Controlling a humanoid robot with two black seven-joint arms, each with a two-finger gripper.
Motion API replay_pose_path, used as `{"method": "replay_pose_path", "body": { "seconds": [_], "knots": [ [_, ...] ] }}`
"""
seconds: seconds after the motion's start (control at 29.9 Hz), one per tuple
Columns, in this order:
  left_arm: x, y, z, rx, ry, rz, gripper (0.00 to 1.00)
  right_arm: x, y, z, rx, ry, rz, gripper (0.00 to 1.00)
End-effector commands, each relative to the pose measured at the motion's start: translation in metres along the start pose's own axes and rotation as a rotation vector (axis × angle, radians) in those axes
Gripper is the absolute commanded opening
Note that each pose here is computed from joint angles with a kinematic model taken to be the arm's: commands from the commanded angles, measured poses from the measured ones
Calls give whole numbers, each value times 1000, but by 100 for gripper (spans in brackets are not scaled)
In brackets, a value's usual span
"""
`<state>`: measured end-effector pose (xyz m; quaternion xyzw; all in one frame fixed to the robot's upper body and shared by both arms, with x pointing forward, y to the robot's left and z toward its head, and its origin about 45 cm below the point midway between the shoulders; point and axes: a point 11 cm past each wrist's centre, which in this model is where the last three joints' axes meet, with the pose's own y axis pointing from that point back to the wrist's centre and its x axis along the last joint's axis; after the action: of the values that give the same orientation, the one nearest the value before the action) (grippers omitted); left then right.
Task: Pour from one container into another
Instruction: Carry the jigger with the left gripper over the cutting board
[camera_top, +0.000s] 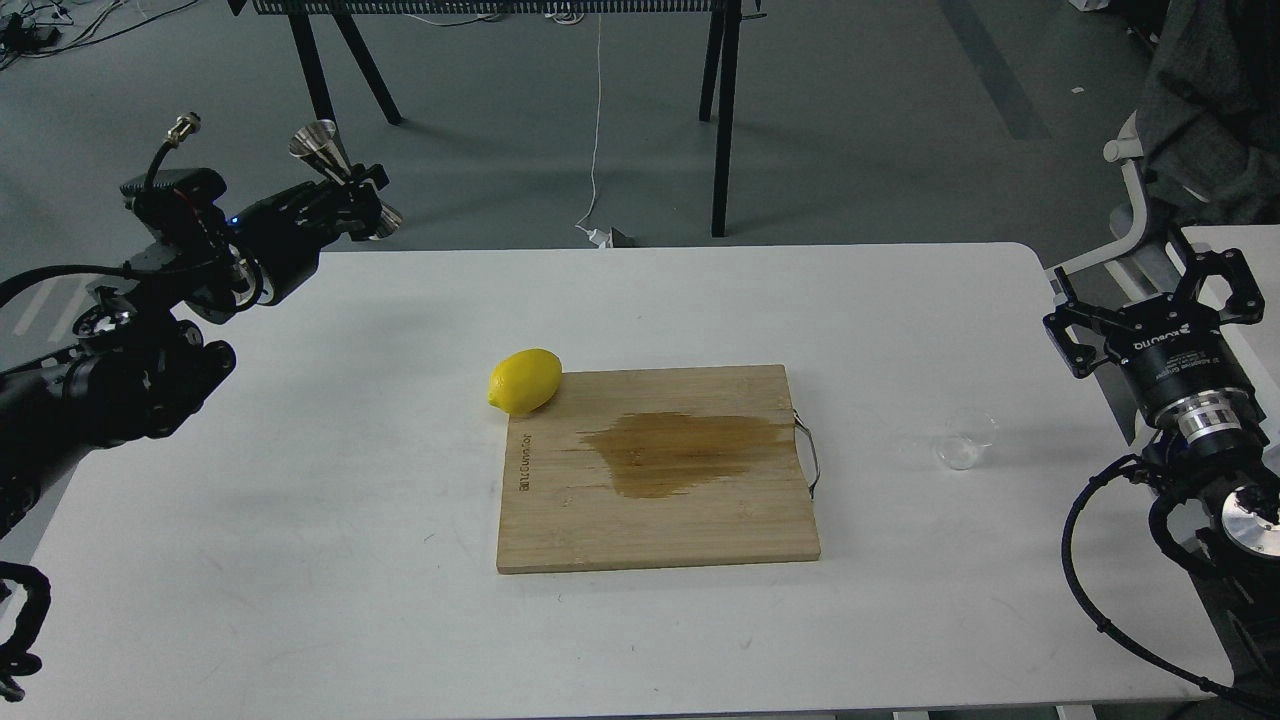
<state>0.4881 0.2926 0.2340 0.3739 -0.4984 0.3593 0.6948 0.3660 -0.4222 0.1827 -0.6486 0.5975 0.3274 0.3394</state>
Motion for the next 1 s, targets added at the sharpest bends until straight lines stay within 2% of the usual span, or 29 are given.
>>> {"method": "replay_pose_path", "body": {
  "seconds": [0.0,0.13,0.4,0.54,0.8,0.97],
  "knots": [
    [1,-36,59,-126,4,-16,21,-2,-2,0,-2,1,-6,99],
    [-6,-56,101,-209,18,-30,21,-2,-3,0,-3,3,-5,99],
    [-64,-74,197,-400,-20,-158,21,-1,-2,-2,-3,8,-3,99],
    [-83,-68,196,-402,-32,-181,21,-1,-2,-5,-4,17,-1,99],
    [-151,-38,182,-389,-57,-265,21,-1,-2,-5,-5,21,-1,99],
    [-170,-28,179,-379,-35,-274,21,0,-1,-3,-9,18,1,99]
  ]
}}
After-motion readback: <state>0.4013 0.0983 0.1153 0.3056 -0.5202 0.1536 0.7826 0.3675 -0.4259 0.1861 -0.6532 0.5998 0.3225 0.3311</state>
